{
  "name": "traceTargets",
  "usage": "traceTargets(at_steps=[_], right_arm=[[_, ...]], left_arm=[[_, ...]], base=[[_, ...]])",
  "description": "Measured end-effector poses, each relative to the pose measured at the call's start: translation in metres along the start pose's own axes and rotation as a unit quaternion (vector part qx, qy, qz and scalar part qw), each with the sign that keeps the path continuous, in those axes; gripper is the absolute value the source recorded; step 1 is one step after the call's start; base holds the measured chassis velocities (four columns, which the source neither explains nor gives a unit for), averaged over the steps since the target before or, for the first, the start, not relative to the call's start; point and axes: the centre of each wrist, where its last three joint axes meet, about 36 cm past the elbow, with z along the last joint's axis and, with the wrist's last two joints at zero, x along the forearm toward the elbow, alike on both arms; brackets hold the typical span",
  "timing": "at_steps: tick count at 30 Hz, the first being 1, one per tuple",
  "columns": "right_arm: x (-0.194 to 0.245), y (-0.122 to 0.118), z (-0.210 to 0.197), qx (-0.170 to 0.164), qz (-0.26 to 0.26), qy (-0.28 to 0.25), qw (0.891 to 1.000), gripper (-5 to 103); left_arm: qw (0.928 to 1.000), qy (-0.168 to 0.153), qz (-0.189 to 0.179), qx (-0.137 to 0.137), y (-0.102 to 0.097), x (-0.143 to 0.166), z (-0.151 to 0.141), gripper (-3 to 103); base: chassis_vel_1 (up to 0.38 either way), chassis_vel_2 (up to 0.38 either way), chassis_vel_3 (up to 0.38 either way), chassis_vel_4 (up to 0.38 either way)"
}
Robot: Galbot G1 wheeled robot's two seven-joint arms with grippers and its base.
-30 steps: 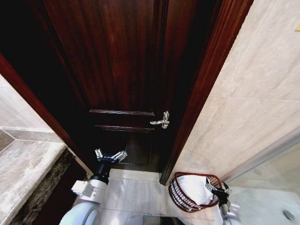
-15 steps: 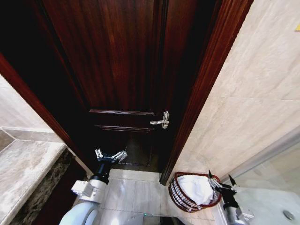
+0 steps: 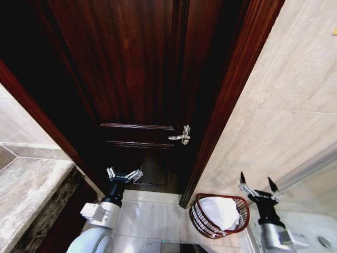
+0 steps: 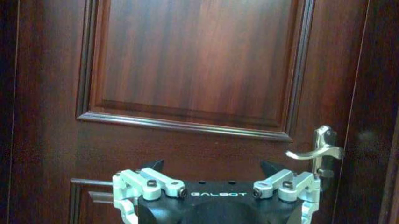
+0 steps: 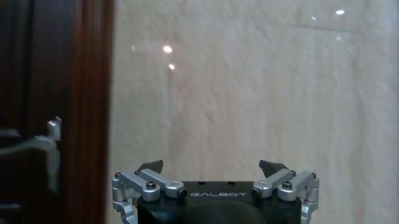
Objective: Discard the used towel into the hamper.
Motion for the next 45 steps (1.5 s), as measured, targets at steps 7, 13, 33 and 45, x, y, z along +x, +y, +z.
traceTargets(at_steps=[7, 13, 33, 45], right_arm=[[-0.0004, 0.0116, -0.0086, 0.000, -0.031, -0.015, 0.999, 100], [-0.0010, 0.0099, -0.0051, 0.001, -0.034, -0.016, 0.999, 100], [-0.0052, 0.0099, -0.0098, -0.010, -0.040, -0.013, 0.999, 100], [-0.0052, 0.0098, -0.0092, -0.010, -0.039, -0.012, 0.999, 100]], left_arm=[[1.0000, 0.000, 0.000, 0.000, 0.0000, 0.0000, 0.0000, 100], [1.0000, 0.000, 0.000, 0.000, 0.0000, 0.0000, 0.0000, 100], [1.0000, 0.000, 0.000, 0.000, 0.0000, 0.0000, 0.0000, 100], [1.0000, 0.000, 0.000, 0.000, 0.0000, 0.0000, 0.0000, 100]], base=[[0.000, 0.000, 0.000, 0.000], [0.000, 0.000, 0.000, 0.000], [0.000, 0.000, 0.000, 0.000], [0.000, 0.000, 0.000, 0.000]])
